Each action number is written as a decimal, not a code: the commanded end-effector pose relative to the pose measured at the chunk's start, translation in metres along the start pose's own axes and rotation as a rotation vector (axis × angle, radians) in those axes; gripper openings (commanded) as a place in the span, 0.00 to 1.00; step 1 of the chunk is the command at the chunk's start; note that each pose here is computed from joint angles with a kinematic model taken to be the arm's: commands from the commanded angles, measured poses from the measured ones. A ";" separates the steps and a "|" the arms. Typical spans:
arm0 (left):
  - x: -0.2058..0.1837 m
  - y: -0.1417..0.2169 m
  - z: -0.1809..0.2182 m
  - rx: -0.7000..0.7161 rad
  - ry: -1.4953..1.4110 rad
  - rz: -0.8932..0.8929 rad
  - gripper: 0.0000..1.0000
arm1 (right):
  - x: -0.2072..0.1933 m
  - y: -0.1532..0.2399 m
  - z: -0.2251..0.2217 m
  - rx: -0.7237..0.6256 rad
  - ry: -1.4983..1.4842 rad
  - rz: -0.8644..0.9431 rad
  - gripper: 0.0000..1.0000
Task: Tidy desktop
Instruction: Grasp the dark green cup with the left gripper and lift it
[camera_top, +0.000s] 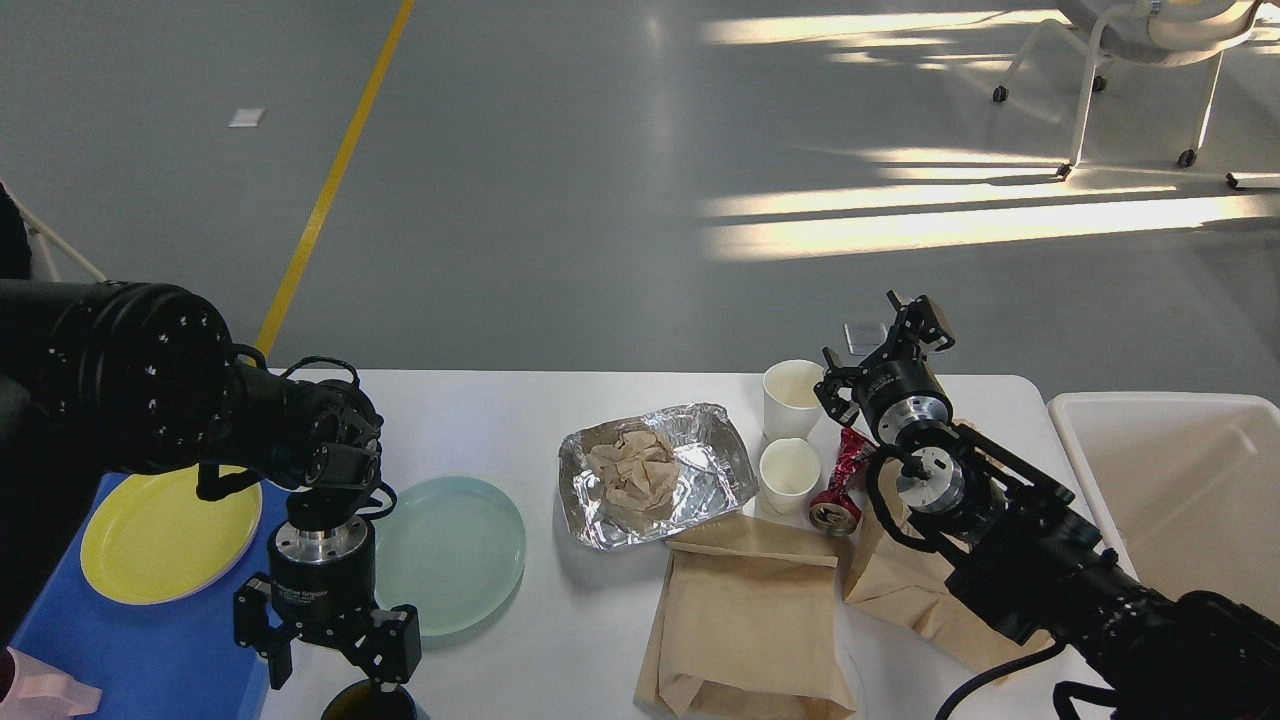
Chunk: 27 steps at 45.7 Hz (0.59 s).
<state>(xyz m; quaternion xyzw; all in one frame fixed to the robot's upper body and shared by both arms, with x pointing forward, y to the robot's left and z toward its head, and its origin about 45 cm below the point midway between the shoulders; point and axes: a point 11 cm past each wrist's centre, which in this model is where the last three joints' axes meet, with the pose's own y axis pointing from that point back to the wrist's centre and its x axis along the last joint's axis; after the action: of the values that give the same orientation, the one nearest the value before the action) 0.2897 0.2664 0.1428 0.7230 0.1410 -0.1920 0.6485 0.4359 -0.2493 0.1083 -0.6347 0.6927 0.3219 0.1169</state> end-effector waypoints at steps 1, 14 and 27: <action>0.001 -0.004 0.000 -0.001 0.001 -0.002 0.94 | 0.000 0.000 0.000 0.000 0.000 0.000 1.00; 0.009 -0.008 0.009 0.004 -0.021 0.013 0.83 | 0.000 0.000 0.000 -0.001 0.000 0.001 1.00; 0.011 -0.012 0.010 -0.001 -0.018 0.013 0.53 | 0.000 0.000 0.000 -0.001 0.000 0.001 1.00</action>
<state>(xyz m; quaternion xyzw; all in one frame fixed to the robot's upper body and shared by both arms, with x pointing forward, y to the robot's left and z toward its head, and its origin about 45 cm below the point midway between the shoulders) 0.2918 0.2575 0.1274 0.7211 0.1311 -0.1958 0.6515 0.4359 -0.2493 0.1084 -0.6347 0.6927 0.3219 0.1170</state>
